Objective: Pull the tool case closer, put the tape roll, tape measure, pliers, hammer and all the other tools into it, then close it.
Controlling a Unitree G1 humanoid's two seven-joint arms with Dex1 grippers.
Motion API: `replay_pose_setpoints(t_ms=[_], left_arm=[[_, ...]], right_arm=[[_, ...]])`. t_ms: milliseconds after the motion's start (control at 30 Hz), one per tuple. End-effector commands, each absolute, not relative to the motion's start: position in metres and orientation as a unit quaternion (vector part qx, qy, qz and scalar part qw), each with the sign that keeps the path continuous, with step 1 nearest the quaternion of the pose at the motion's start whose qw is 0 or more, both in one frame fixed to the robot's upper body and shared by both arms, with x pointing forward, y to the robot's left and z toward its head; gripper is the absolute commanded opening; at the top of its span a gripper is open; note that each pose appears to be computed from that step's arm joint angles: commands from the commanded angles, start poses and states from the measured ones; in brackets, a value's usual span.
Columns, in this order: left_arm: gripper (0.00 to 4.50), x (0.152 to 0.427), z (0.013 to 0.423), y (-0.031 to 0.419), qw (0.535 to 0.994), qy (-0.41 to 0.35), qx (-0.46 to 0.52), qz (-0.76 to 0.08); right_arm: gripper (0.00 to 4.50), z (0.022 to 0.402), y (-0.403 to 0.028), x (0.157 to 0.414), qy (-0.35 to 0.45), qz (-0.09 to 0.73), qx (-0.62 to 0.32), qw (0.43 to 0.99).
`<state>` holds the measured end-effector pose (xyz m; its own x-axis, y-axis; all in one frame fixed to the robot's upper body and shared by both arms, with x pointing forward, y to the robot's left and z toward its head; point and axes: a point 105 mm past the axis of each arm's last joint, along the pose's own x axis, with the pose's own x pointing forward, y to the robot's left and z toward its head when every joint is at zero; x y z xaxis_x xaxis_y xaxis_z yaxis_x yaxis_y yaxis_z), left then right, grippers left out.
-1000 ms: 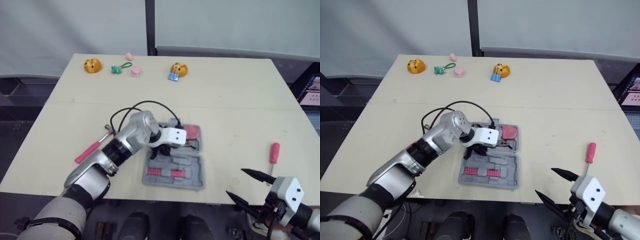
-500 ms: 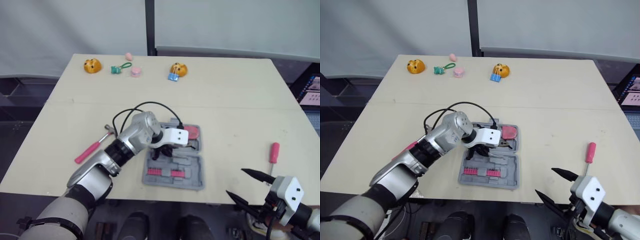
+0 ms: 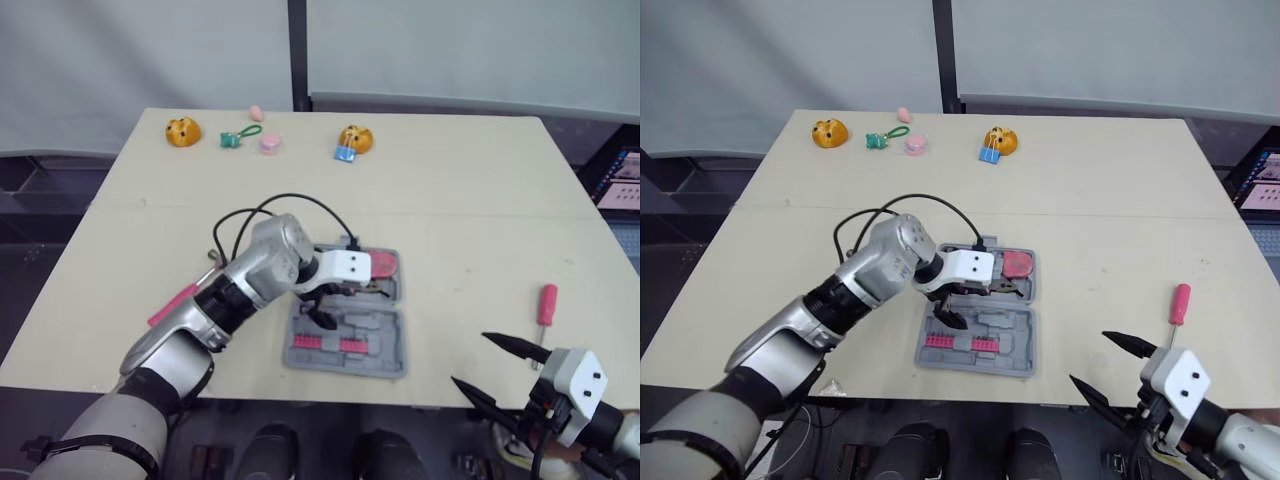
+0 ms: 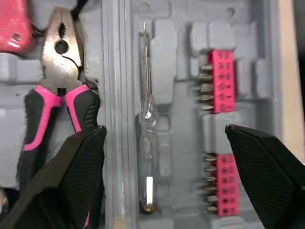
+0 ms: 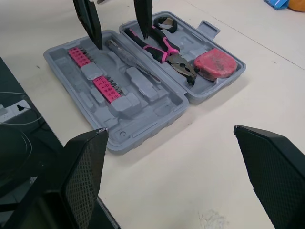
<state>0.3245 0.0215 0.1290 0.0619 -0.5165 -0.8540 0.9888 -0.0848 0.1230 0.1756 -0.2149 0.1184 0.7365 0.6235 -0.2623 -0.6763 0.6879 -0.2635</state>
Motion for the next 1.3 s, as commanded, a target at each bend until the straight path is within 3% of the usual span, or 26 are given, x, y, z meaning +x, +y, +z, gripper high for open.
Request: replay_pose_setpoints(t_ms=[33, 67, 300, 567, 1300], left_arm=[[3.94, 0.326, 0.152, 0.019, 0.64, 0.258, 0.382, -0.615], [3.61, 0.329, 0.153, 0.02, 0.649, 0.254, 0.376, -0.611], [0.05, 0.335, 0.144, 0.031, 0.689, 0.218, 0.326, -0.61], [0.05, 0.328, 0.115, 0.046, 0.708, 0.156, 0.256, -0.639], [0.05, 0.331, 0.079, 0.037, 0.715, 0.167, 0.252, -0.63]], right_arm=[[4.5, 0.125, -0.216, 0.177, 0.065, 0.354, -0.179, 0.916], [4.5, 0.125, -0.216, 0.177, 0.065, 0.354, -0.179, 0.916], [4.5, 0.125, -0.216, 0.178, 0.063, 0.355, -0.179, 0.915], [4.5, 0.125, -0.217, 0.178, 0.059, 0.352, -0.179, 0.917], [4.5, 0.125, -0.219, 0.176, 0.063, 0.349, -0.181, 0.917]])
